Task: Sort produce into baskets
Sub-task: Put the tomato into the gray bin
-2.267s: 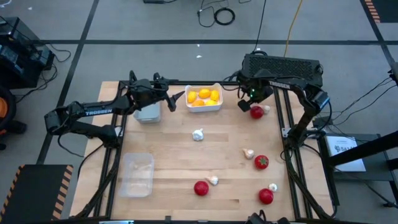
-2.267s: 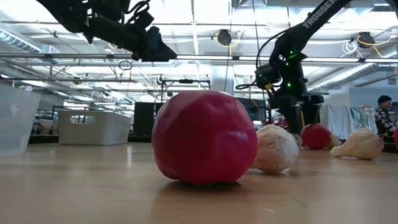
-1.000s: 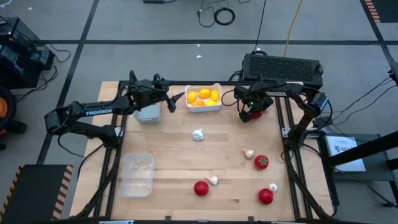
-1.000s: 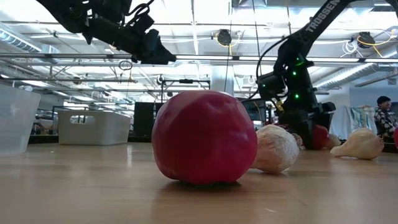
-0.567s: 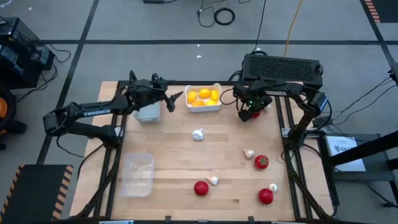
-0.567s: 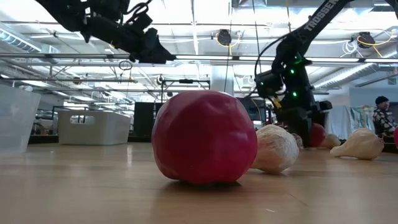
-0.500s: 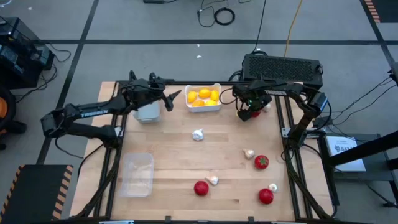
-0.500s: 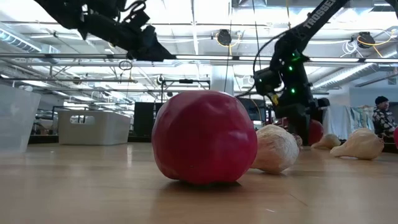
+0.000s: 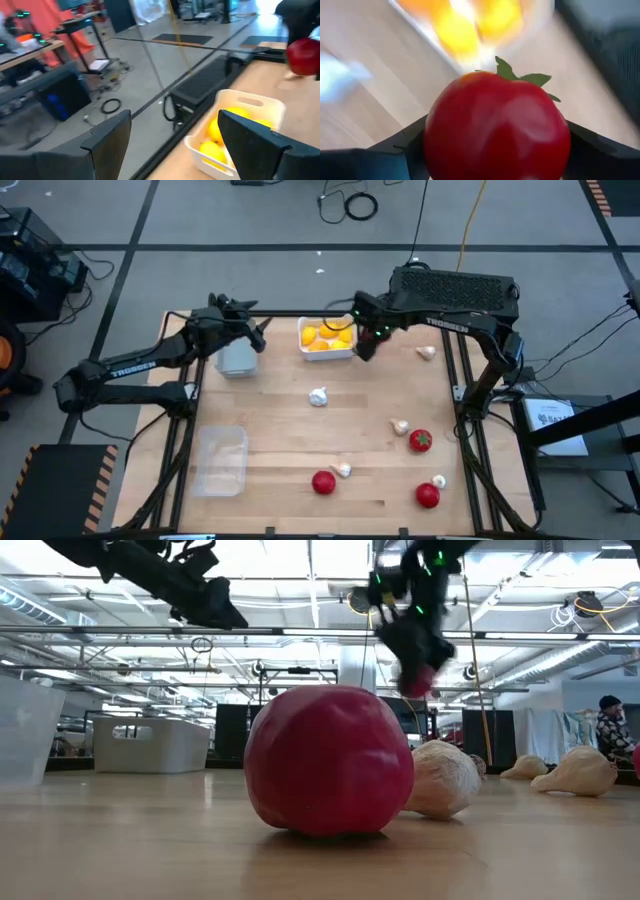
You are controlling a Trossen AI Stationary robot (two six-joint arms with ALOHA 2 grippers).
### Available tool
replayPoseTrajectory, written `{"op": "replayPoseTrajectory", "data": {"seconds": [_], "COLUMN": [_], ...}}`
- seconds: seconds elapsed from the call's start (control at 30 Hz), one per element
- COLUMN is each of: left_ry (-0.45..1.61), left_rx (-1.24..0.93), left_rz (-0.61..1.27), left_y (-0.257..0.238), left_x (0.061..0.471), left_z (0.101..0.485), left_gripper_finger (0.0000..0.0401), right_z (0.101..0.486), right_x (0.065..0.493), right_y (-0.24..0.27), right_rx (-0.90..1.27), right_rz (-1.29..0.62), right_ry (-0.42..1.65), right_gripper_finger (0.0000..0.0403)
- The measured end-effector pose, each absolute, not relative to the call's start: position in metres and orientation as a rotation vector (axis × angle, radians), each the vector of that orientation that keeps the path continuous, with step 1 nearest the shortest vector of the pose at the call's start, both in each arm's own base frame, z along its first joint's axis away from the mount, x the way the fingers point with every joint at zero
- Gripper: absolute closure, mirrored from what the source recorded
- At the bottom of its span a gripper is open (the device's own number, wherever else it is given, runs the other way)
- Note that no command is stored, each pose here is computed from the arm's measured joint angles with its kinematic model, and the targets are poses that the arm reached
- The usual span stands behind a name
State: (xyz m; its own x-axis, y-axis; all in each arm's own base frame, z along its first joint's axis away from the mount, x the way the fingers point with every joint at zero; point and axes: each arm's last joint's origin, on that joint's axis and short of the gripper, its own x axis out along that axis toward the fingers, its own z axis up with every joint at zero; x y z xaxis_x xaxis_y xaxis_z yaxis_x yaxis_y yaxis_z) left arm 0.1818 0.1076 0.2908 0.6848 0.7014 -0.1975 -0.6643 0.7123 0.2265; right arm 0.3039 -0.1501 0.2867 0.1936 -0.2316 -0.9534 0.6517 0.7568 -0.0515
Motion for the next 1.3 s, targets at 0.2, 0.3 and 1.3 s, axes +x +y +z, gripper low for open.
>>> {"op": "replayPoseTrajectory", "data": {"seconds": [0.2,0.3,1.3], "left_ry": [0.291,0.31,0.4], "left_rx": [0.151,0.143,0.15], "left_rz": [1.072,1.283,1.684], "left_y": [0.116,0.121,0.142], "left_x": [0.171,0.163,0.135], "left_z": [0.281,0.276,0.263], "left_gripper_finger": [0.0095,0.0095,0.0095], "right_z": [0.316,0.31,0.189], "right_x": [0.356,0.383,0.571], "right_y": [-0.144,-0.142,-0.147], "right_rx": [0.29,0.228,0.18], "right_rz": [-0.561,-0.509,-0.251], "right_ry": [0.756,0.618,0.101], "right_gripper_finger": [0.0089,0.0089,0.0087]}}
